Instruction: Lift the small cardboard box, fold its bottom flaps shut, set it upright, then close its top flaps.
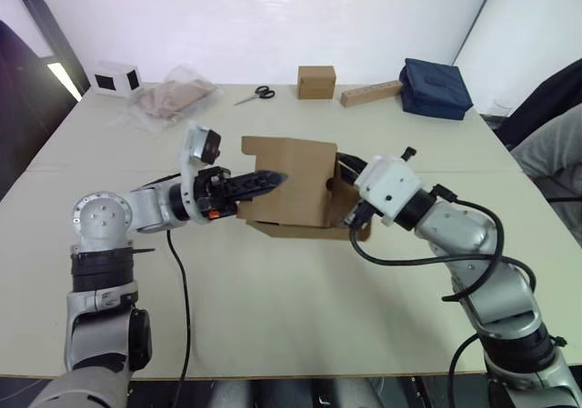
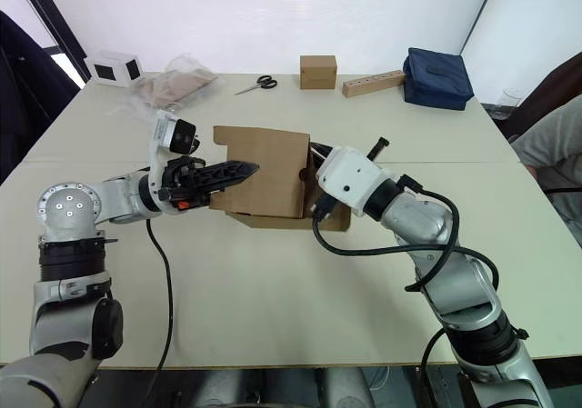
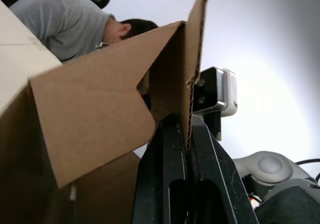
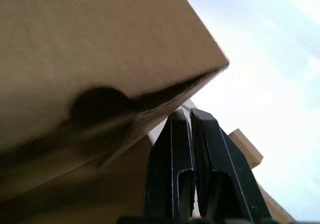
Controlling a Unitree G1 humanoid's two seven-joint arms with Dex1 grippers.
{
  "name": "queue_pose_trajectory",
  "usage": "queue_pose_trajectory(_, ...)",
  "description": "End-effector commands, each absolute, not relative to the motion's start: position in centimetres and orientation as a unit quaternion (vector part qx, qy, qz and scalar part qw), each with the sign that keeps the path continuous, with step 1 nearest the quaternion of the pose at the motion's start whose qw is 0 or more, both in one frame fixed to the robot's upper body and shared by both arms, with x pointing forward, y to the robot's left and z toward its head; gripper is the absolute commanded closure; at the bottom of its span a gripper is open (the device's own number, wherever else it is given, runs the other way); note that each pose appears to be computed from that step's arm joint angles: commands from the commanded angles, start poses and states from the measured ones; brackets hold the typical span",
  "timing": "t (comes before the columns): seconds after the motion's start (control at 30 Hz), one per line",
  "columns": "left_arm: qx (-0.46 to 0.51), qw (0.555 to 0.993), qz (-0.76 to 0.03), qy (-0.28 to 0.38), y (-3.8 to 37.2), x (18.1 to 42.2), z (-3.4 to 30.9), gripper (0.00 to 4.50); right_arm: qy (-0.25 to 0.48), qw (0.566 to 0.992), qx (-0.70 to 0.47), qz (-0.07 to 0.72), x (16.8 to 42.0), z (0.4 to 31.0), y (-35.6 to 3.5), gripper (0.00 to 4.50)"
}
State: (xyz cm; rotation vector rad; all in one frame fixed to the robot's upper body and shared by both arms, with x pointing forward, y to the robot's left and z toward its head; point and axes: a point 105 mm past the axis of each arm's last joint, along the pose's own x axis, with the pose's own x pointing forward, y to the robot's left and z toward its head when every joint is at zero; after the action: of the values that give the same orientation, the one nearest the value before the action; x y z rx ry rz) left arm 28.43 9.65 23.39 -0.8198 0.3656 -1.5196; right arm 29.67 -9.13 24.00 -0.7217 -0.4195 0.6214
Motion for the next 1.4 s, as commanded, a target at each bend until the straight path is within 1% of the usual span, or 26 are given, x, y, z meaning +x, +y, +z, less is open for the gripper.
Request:
queue_pose_trajectory(0.03, -0.361, 0.641, -0.660, 0.153, 9.9, 28.4, 23.5, 4.50, -0.234, 0.860, -0.345, 0.294, 29.0, 25.4, -9.0, 4.38)
queue_pose_trajectory(0.17, -0.374, 0.650, -0.646, 0.140, 9.6, 29.3, 23.7, 4.50, -0.241, 0.845, -0.345, 0.330, 28.0, 25.1, -7.0, 4.38)
queue_pose_trajectory(0.3, -0.382, 0.652, -0.640, 0.137, 9.5, 29.6, 23.8, 4.50, -0.242, 0.843, -0.344, 0.336, 27.8, 25.0, -6.4, 4.38)
queue_pose_trajectory(0.4, -0.382, 0.655, -0.637, 0.136, 9.5, 29.7, 23.7, 4.50, -0.236, 0.845, -0.342, 0.335, 27.8, 24.8, -6.7, 4.38)
queue_pose_trajectory(0.57, -0.390, 0.659, -0.630, 0.129, 9.9, 30.1, 24.0, 4.50, -0.222, 0.852, -0.348, 0.321, 28.0, 24.9, -8.2, 4.38)
queue_pose_trajectory(0.63, -0.386, 0.660, -0.632, 0.130, 10.2, 30.0, 24.0, 4.50, -0.215, 0.857, -0.352, 0.310, 28.1, 25.0, -9.2, 4.38)
queue_pose_trajectory(0.7, -0.381, 0.664, -0.629, 0.136, 10.3, 30.0, 23.6, 4.50, -0.207, 0.870, -0.326, 0.306, 28.1, 25.3, -9.8, 4.38)
queue_pose_trajectory(0.83, -0.375, 0.669, -0.626, 0.140, 10.4, 30.0, 23.3, 4.50, -0.174, 0.879, -0.275, 0.348, 27.3, 24.9, -9.6, 4.38)
queue_pose_trajectory(0.97, -0.374, 0.667, -0.629, 0.137, 10.4, 30.0, 23.5, 4.50, -0.164, 0.884, -0.271, 0.342, 27.5, 24.6, -9.9, 4.38)
queue_pose_trajectory(1.4, -0.383, 0.642, -0.649, 0.143, 9.5, 28.9, 23.8, 4.50, -0.168, 0.869, -0.284, 0.367, 27.9, 23.4, -8.3, 4.38)
